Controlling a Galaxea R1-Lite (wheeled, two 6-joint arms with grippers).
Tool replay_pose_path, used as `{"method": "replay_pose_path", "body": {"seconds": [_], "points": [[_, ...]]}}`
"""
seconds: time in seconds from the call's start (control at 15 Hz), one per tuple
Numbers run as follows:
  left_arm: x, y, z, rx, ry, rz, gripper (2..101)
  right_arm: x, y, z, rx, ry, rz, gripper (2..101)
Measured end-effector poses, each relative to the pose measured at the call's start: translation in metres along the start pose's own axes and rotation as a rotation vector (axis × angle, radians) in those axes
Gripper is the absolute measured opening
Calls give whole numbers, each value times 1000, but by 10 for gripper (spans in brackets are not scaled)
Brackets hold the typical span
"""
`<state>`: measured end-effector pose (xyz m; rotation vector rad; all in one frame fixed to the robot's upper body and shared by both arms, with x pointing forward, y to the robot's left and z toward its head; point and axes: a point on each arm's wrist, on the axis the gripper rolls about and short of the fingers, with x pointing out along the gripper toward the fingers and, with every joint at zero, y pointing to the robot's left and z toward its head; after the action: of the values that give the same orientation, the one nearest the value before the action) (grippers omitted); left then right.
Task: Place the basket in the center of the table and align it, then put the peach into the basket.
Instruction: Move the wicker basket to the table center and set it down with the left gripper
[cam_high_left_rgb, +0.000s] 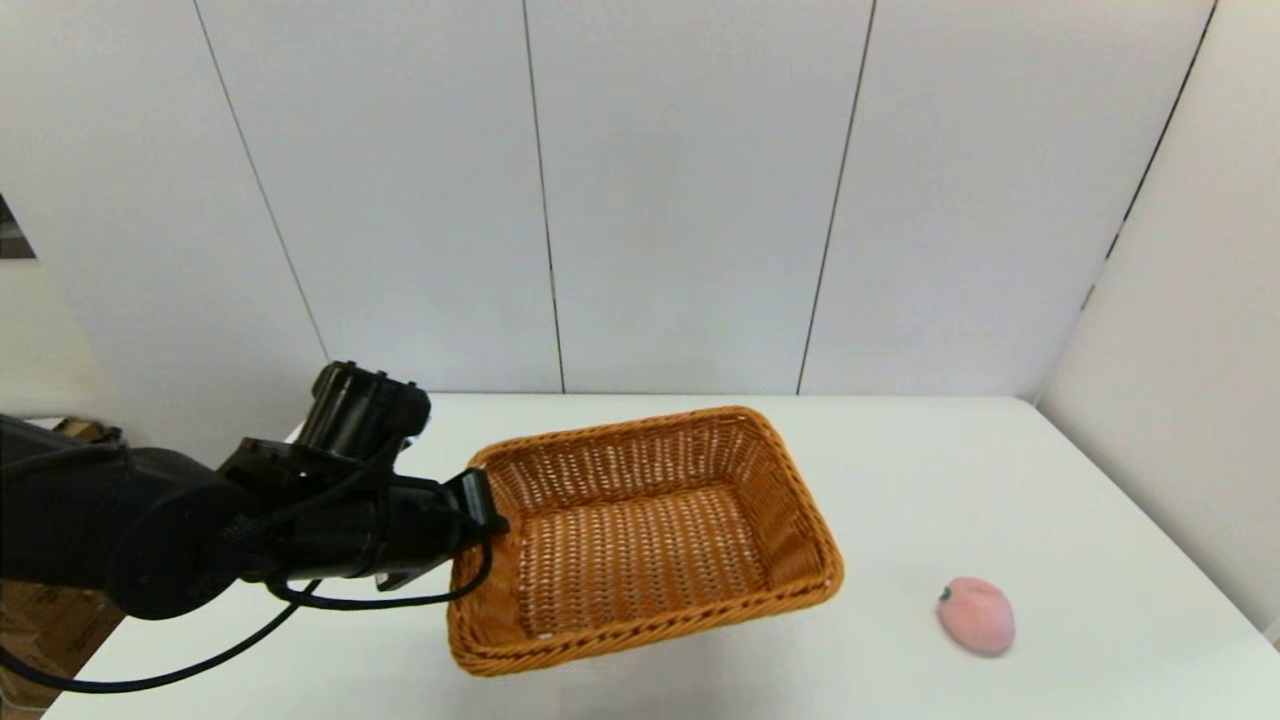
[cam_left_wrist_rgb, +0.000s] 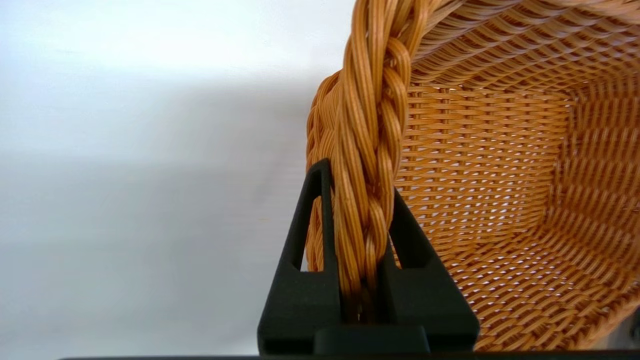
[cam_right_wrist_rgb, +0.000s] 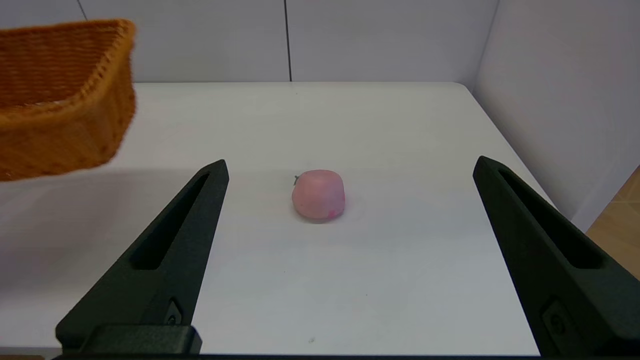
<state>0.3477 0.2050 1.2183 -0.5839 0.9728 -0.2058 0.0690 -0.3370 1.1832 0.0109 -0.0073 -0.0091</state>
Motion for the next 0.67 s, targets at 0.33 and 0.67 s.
{"method": "replay_pose_path", "body": {"seconds": [0.33, 0.67], "points": [[50, -22, -4, 55, 68, -5, 139, 0, 0, 0, 3, 0, 0, 971], [83, -16, -14, 121, 137, 16, 139, 0, 0, 0, -1, 0, 0, 971]]}}
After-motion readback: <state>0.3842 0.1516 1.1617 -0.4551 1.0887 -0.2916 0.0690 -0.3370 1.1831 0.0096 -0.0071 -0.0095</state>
